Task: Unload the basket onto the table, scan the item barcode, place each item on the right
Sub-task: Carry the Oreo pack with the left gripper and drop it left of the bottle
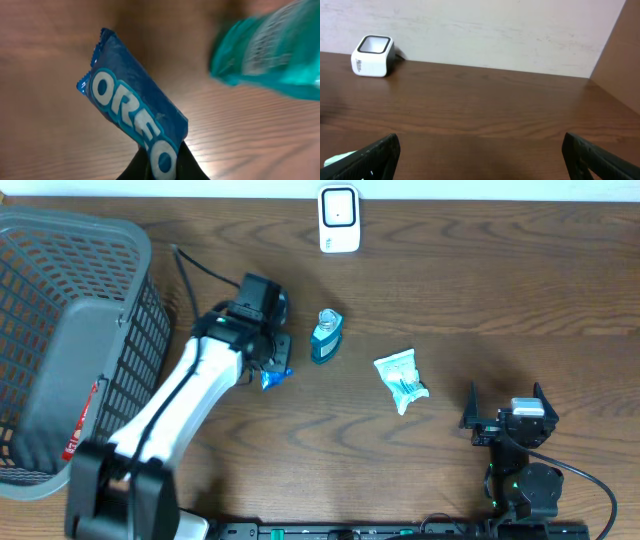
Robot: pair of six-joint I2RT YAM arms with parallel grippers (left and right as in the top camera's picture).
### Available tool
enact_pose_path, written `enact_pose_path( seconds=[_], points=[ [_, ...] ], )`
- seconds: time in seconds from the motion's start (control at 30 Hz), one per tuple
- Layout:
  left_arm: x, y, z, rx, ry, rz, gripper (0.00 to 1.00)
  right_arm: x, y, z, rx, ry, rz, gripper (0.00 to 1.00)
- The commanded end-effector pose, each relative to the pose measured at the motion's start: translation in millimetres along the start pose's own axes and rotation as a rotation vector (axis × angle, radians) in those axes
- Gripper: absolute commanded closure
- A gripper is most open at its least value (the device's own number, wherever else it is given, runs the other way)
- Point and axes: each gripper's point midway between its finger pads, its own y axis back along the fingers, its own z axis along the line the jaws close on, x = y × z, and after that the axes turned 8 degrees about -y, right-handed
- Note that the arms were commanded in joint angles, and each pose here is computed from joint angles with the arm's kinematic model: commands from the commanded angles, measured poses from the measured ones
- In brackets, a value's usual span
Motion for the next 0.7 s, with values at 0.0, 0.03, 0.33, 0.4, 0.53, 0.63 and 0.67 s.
enact_pose_path(
  seconds=[0.0,0.03,0.33,0.4,0.53,0.63,0.67],
  points=[
    [15,-21,3,-0.016,0.042,0.071,0.59,0,0,1,-0.003,0.014,-0.001,0.01],
    [18,-26,3,-0.016,0.043,0.089,0.36,0,0,1,-0.003,0.014,-0.001,0.01],
    [-1,8,1,-0.012,0.038,-0.007,0.04,0,0,1,-0.003,0.014,-0.001,0.01],
    [-12,27,1,-0.014,0.038,-0.069,0.03,0,0,1,-0.003,0.014,-0.001,0.01],
    [-30,76,8,-0.059,0.039,-0.211,0.0,0,0,1,-0.003,0.014,-0.001,0.01],
    [-45,128,19,-0.134,0.051,-0.354,0.02,0,0,1,-0.003,0.014,-0.001,0.01],
    [-49,147,25,-0.164,0.063,-0.407,0.02,0,0,1,-0.003,0.014,-0.001,0.01]
  ],
)
